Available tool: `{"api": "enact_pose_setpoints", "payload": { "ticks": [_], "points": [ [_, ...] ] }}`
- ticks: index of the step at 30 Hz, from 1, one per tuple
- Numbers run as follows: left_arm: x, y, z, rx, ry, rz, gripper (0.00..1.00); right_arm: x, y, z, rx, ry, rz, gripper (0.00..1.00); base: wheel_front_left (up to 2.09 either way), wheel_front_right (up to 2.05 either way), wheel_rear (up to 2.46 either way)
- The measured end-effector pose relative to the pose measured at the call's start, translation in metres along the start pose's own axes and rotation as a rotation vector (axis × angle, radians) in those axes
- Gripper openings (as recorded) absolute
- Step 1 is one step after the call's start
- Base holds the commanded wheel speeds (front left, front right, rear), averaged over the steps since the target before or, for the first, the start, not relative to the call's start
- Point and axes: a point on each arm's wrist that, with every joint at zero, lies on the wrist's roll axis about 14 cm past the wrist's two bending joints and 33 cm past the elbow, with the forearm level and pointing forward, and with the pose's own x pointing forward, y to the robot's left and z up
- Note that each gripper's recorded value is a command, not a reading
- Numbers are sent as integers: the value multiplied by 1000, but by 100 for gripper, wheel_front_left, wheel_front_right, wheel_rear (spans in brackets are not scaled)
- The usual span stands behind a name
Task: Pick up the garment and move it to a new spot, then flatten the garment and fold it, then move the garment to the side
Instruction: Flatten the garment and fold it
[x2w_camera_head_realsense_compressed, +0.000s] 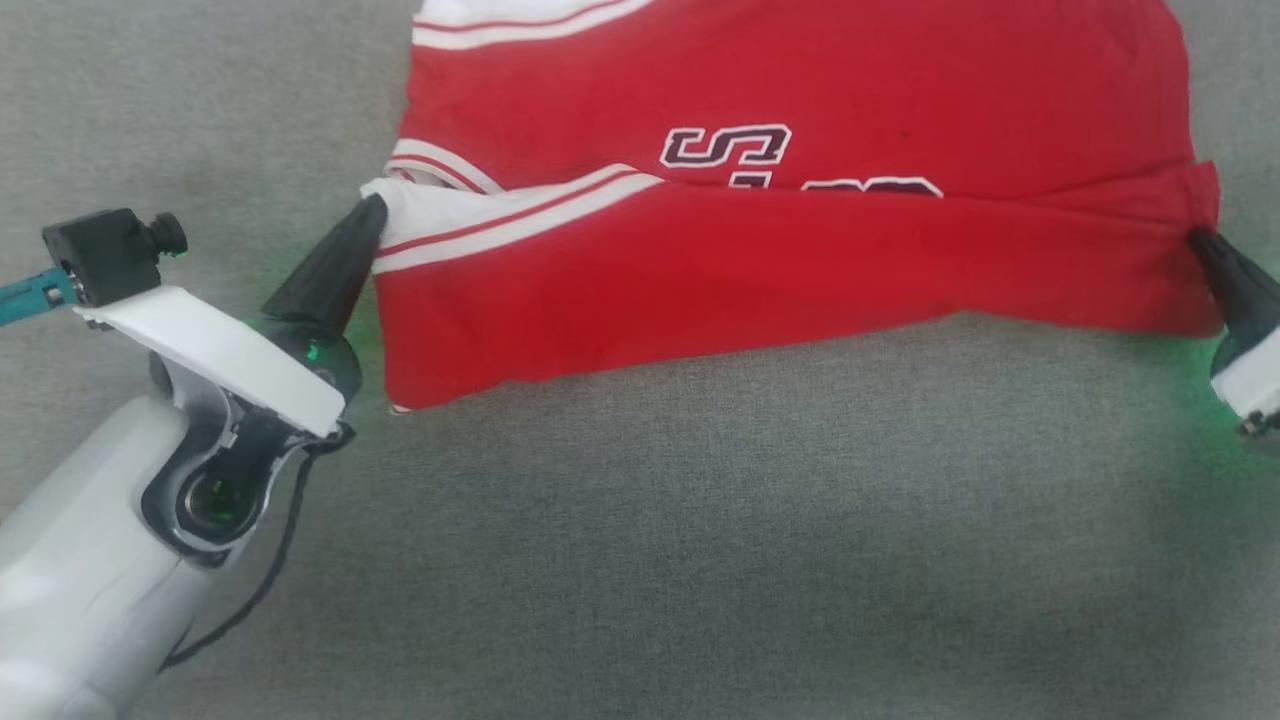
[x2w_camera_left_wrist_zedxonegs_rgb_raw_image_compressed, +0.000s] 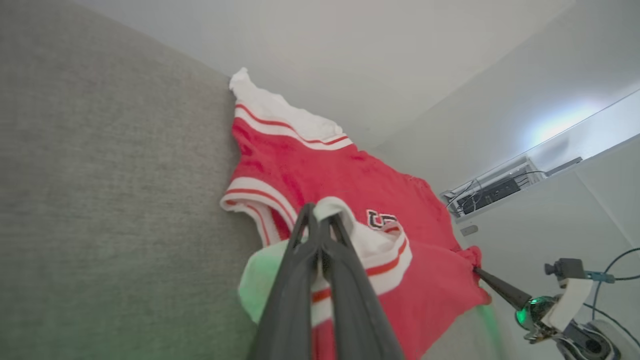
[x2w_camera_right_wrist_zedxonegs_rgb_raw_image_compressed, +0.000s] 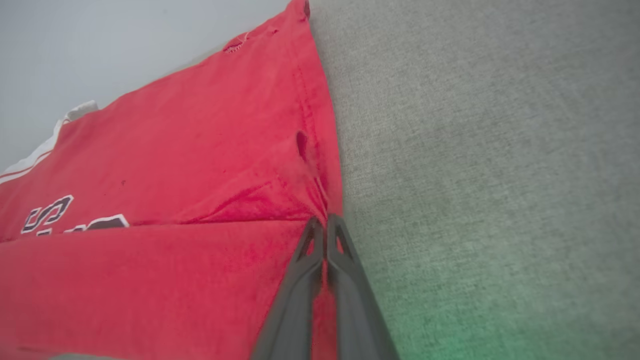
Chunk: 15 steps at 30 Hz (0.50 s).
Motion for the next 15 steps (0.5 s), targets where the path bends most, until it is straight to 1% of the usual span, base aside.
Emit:
{"api": "enact_pose_setpoints", "payload": {
  "ticks": [2,6,9,10,11,12,13,14,15],
  "points": [
    [5,15,-7,21,13,34,0,7,-2,-3,-5,-2,-7,0,0,0,0],
    [15,34,-12,45,18,74,0,16,-6,-8,-7,-2,-22,0,0,0,0],
    [20,40,-18,80,40,82,0,20,-6,-9,-18,-11,-22,0,0,0,0],
    [21,41,-18,93,43,85,24,20,-6,-9,-22,-13,-21,0,0,0,0],
    [22,41,-18,108,45,83,44,20,-5,-9,-30,-17,-18,0,0,0,0],
    [24,40,-16,125,46,81,99,20,-4,-9,-41,-21,-16,12,0,0,0],
    [23,40,-17,151,54,79,100,19,-3,-9,-59,-24,-12,35,0,0,0],
    [22,40,-17,182,65,76,100,18,-3,-8,-69,-28,-11,48,0,0,0],
    [20,40,-15,209,71,75,100,17,-2,-8,-79,-31,-8,100,0,0,0]
  ]
}}
